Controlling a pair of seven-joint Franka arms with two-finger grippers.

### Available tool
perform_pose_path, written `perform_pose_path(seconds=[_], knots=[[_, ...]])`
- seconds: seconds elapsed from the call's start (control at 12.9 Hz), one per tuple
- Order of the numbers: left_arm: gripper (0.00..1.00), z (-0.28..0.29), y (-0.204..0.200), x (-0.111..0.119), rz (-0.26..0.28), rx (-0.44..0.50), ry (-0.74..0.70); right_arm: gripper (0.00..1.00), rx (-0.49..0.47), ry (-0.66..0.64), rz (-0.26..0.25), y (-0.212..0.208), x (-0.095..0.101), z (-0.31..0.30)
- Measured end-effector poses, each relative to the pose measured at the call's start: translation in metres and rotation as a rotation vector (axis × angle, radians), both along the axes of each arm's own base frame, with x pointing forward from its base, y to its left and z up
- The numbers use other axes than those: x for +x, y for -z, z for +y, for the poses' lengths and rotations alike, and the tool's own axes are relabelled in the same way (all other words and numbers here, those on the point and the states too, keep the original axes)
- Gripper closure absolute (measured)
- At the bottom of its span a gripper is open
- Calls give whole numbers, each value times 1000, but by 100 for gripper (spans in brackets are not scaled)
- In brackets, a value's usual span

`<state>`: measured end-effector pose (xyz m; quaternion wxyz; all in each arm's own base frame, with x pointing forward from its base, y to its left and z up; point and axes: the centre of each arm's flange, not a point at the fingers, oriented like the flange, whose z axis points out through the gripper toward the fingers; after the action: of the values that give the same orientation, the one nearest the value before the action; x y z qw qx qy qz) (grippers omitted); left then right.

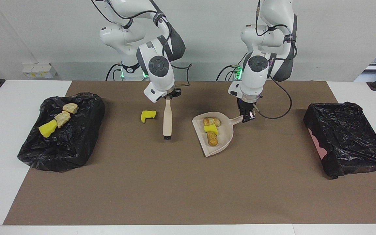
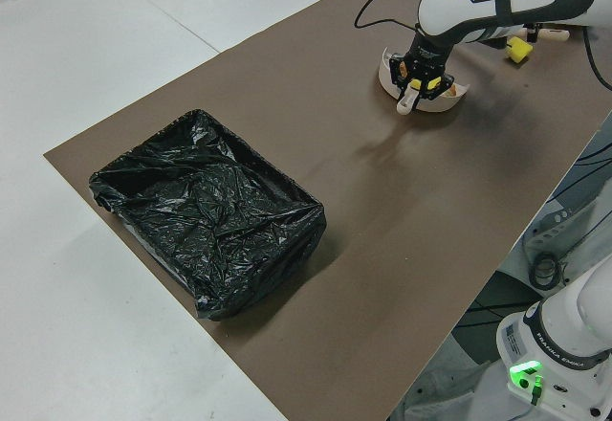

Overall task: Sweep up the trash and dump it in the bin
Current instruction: 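Sweep the crusts and sponges into the dustpan with the right gripper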

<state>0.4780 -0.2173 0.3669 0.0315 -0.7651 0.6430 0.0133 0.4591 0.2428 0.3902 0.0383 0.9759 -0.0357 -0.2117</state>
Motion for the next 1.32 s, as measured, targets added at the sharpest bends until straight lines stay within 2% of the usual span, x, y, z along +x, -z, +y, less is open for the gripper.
perform_pose_path(seconds=[0.31, 0.47, 0.54, 0.7, 0.85, 1.01, 1.16, 1.32], knots=[[69, -21, 0, -10, 1, 1, 70, 74, -177, 80, 48, -2, -33, -38], [69, -37, 1, -20, 4, 2, 106, 74, -225, 114, 57, 0, -60, -51], [69, -43, 2, -24, 5, 3, 119, 74, -243, 126, 51, 4, -77, -56], [69, -48, 4, -31, 11, 7, 134, 74, -249, 138, 6, 18, -111, -63], [69, -54, 10, -43, 22, 15, 137, 74, -229, 150, -30, 32, -132, -73], [69, -61, 12, -53, 20, 25, 132, 74, -194, 157, -65, 40, -135, -73], [69, -60, 13, -54, 21, 26, 128, 74, -122, 177, -123, 47, -125, -60], [69, -59, 13, -54, 22, 27, 124, 74, -75, 160, -147, 59, -115, -35]])
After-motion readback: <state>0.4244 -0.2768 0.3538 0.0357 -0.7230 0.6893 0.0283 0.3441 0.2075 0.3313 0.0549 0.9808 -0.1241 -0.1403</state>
